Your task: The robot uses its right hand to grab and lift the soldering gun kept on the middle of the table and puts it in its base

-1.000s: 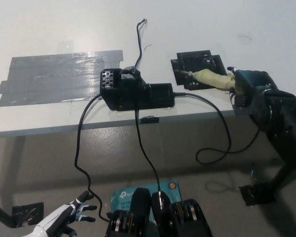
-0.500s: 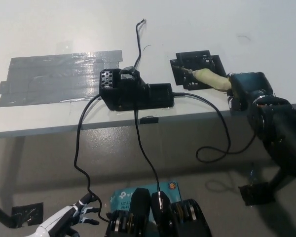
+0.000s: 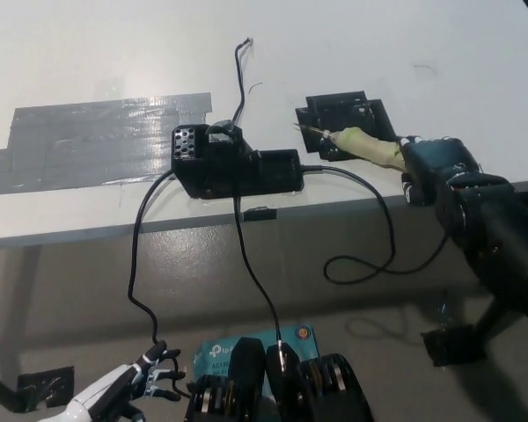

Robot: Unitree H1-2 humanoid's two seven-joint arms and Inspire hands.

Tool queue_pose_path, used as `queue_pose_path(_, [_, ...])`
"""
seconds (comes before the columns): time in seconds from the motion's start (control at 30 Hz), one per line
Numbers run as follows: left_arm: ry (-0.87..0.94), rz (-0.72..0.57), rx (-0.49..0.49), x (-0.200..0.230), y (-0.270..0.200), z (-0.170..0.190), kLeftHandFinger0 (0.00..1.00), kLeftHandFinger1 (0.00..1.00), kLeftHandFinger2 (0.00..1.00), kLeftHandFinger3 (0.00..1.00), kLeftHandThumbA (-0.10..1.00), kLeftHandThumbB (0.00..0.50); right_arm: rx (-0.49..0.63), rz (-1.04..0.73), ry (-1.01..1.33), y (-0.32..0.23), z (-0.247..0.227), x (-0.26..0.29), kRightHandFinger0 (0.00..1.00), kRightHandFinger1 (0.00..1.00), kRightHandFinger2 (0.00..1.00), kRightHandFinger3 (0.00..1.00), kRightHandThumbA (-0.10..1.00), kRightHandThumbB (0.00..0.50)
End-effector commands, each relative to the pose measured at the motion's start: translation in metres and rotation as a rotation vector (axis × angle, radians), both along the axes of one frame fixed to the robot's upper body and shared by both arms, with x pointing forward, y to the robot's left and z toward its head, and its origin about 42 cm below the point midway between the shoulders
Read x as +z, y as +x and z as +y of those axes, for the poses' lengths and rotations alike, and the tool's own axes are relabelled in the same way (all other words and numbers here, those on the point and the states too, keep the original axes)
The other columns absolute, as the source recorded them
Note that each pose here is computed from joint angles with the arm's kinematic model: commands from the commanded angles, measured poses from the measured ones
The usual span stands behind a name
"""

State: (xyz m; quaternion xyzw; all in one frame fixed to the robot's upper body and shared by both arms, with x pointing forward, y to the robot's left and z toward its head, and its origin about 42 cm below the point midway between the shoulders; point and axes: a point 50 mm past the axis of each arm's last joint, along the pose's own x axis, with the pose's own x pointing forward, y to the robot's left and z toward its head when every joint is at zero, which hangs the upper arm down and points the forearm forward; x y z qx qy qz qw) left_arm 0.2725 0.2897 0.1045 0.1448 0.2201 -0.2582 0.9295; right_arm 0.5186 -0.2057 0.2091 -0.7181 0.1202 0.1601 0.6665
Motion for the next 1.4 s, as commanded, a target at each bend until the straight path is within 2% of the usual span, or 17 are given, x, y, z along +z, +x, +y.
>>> queue_pose_path(0.0, [-0.001,0.001,-0.055,0.014,0.01,0.008,1.0,0.77,0.85,0.97,1.0,0.5,-0.036,0.348,-0.078,-0.023,-0.011,-0.054,0.56,0.69,0.85,1.0,-0.1,0.205])
queue_pose_path(0.07, [-0.002,0.001,-0.057,0.014,0.01,0.007,1.0,0.77,0.85,0.97,1.0,0.498,-0.043,0.343,-0.079,-0.025,-0.011,-0.059,0.35,0.5,0.68,0.98,-0.1,0.138])
queue_pose_path(0.1, [0.008,-0.005,-0.059,0.014,0.009,0.006,1.0,0.79,0.84,0.96,1.0,0.491,0.001,0.297,-0.181,-0.027,-0.006,-0.062,0.08,0.22,0.37,0.63,-0.1,0.225])
queue_pose_path(0.13, [0.002,-0.002,-0.059,0.014,0.009,0.007,1.0,0.79,0.83,0.96,1.0,0.492,0.006,0.285,-0.208,-0.028,-0.005,-0.064,0.01,0.2,0.34,0.74,-0.1,0.187])
queue_pose_path(0.2, [-0.007,0.002,-0.058,0.014,0.009,0.007,1.0,0.78,0.81,0.95,1.0,0.498,0.017,0.256,-0.261,-0.031,-0.002,-0.069,0.0,0.3,0.49,0.89,-0.1,0.123])
queue_pose_path(0.23, [-0.01,0.008,-0.066,0.013,0.009,0.007,1.0,0.78,0.83,0.96,1.0,0.5,0.022,0.235,-0.317,-0.033,-0.002,-0.072,0.0,0.34,0.62,1.0,-0.05,0.004])
queue_pose_path(0.37, [-0.006,0.008,-0.077,0.015,0.012,0.008,1.0,0.76,0.82,0.95,1.0,0.49,0.077,0.144,-0.305,-0.037,-0.009,-0.071,0.14,0.52,0.8,1.0,0.06,0.0])
queue_pose_path(0.4, [-0.005,0.008,-0.078,0.015,0.012,0.008,1.0,0.76,0.81,0.95,1.0,0.49,0.08,0.137,-0.303,-0.038,-0.009,-0.071,0.15,0.53,0.8,1.0,0.08,0.0])
queue_pose_path(0.47, [-0.004,0.011,-0.075,0.014,0.012,0.008,1.0,0.75,0.8,0.95,1.0,0.5,0.112,0.043,-0.272,-0.041,-0.014,-0.07,0.01,0.38,0.63,0.68,0.08,0.0])
queue_pose_path(0.57, [-0.002,0.014,-0.072,0.013,0.011,0.008,1.0,0.77,0.78,0.94,1.0,0.5,0.12,-0.031,-0.229,-0.042,-0.016,-0.066,0.0,0.35,0.64,0.48,0.07,0.0])
queue_pose_path(0.73, [-0.002,0.025,-0.072,0.01,0.012,0.008,1.0,0.79,0.8,0.95,1.0,0.5,0.078,-0.007,-0.194,-0.039,-0.015,-0.066,0.0,0.39,0.72,0.53,0.33,0.0])
queue_pose_path(0.9, [0.006,0.026,-0.069,0.009,0.01,0.009,1.0,0.79,0.8,0.96,1.0,0.476,0.077,-0.058,-0.063,-0.039,-0.016,-0.061,0.0,0.33,0.66,0.34,-0.07,0.0])
queue_pose_path(1.03, [0.011,0.026,-0.072,0.01,0.01,0.01,1.0,0.79,0.79,0.96,1.0,0.46,0.07,-0.191,0.047,-0.038,-0.026,-0.056,0.0,0.26,0.58,0.12,-0.1,0.0])
queue_pose_path(1.13, [0.012,0.031,-0.076,0.01,0.009,0.012,1.0,0.78,0.79,0.97,1.0,0.458,0.04,-0.246,0.122,-0.038,-0.03,-0.054,0.0,0.27,0.6,0.25,-0.1,0.0])
queue_pose_path(1.2, [0.011,0.031,-0.071,0.009,0.008,0.013,1.0,0.76,0.77,0.97,1.0,0.454,0.026,-0.3,0.155,-0.038,-0.033,-0.047,0.0,0.27,0.62,0.49,-0.1,0.037])
queue_pose_path(1.27, [0.015,0.033,-0.066,0.009,0.007,0.014,1.0,0.79,0.78,0.98,1.0,0.464,0.013,-0.371,0.196,-0.037,-0.036,-0.041,0.0,0.12,0.48,0.59,-0.1,0.032])
queue_pose_path(1.37, [0.024,0.031,-0.067,0.009,0.006,0.014,1.0,0.81,0.78,1.0,1.0,0.45,-0.003,-0.408,0.25,-0.034,-0.04,-0.034,0.0,0.08,0.45,0.33,-0.1,0.001])
